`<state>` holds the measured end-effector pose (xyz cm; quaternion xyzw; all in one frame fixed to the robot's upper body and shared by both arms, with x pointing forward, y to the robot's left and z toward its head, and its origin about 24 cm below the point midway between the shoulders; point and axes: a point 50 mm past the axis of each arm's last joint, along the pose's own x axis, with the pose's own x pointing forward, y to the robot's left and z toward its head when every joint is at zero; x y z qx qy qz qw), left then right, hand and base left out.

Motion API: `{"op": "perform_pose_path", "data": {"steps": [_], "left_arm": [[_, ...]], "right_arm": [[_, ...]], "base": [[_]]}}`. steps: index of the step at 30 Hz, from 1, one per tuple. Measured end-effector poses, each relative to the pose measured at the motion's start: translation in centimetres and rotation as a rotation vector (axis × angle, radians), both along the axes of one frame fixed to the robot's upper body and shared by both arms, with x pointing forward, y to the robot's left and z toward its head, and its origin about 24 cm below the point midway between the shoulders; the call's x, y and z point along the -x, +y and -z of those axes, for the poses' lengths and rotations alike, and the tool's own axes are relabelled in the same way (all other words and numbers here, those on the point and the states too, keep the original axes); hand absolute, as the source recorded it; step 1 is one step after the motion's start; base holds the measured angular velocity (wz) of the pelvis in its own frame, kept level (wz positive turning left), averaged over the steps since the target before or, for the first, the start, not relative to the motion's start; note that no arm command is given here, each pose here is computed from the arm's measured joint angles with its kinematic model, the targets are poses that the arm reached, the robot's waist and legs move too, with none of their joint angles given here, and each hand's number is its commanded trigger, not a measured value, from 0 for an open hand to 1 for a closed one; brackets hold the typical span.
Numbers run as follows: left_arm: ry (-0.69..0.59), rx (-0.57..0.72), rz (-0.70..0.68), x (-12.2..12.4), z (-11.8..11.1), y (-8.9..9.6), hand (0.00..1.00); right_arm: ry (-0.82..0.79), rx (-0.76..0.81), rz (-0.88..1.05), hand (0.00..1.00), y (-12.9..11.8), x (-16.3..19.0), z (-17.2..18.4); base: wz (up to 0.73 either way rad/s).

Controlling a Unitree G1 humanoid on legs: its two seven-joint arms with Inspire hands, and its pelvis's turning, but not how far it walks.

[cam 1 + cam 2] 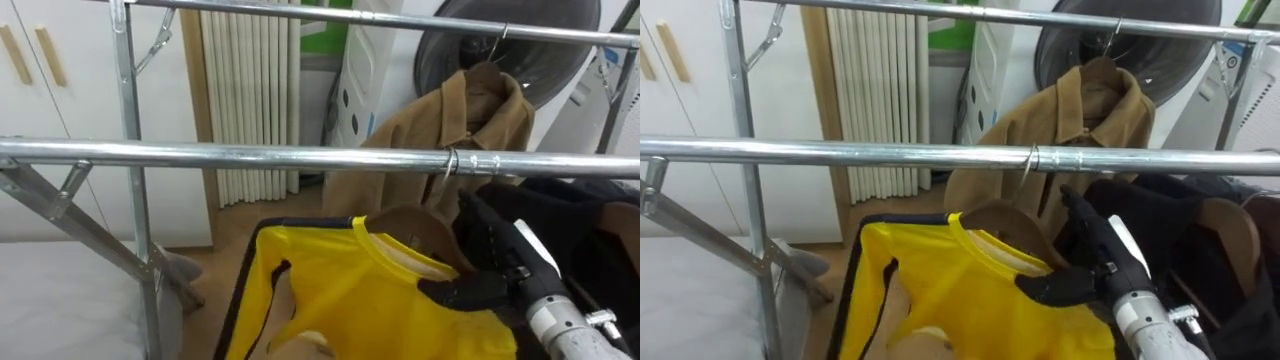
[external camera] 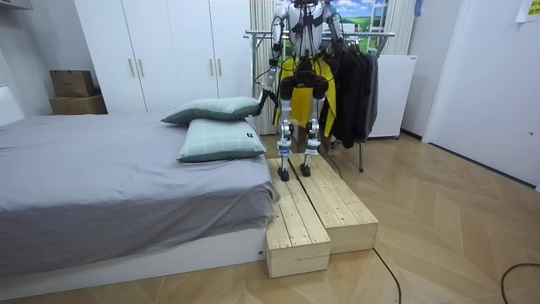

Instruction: Hang clothes

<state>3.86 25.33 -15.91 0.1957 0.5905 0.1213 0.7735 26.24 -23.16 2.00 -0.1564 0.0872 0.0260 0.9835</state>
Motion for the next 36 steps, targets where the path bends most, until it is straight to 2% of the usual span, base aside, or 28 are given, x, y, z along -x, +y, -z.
{"op": "perform_pose_path", "data": {"steps": [9, 28, 36], "left_arm": [[-0.003, 0.006, -0.026, 0.2, 0.0, 0.0, 0.00], [0.002, 0.015, -0.044, 0.7, 0.1, -0.2, 0.00], [0.005, 0.011, -0.045, 1.0, 0.1, -0.2, 0.00]], "right_arm": [[0.191, -0.018, 0.083, 0.00, -1.5, 1.9, 4.4], [0.376, -0.061, 0.195, 0.00, -2.8, 6.7, 8.7], [0.523, -0.061, 0.260, 0.00, -3.5, 9.6, 11.4]], "base": [[-0.04], [-0.02], [0.01]]}}
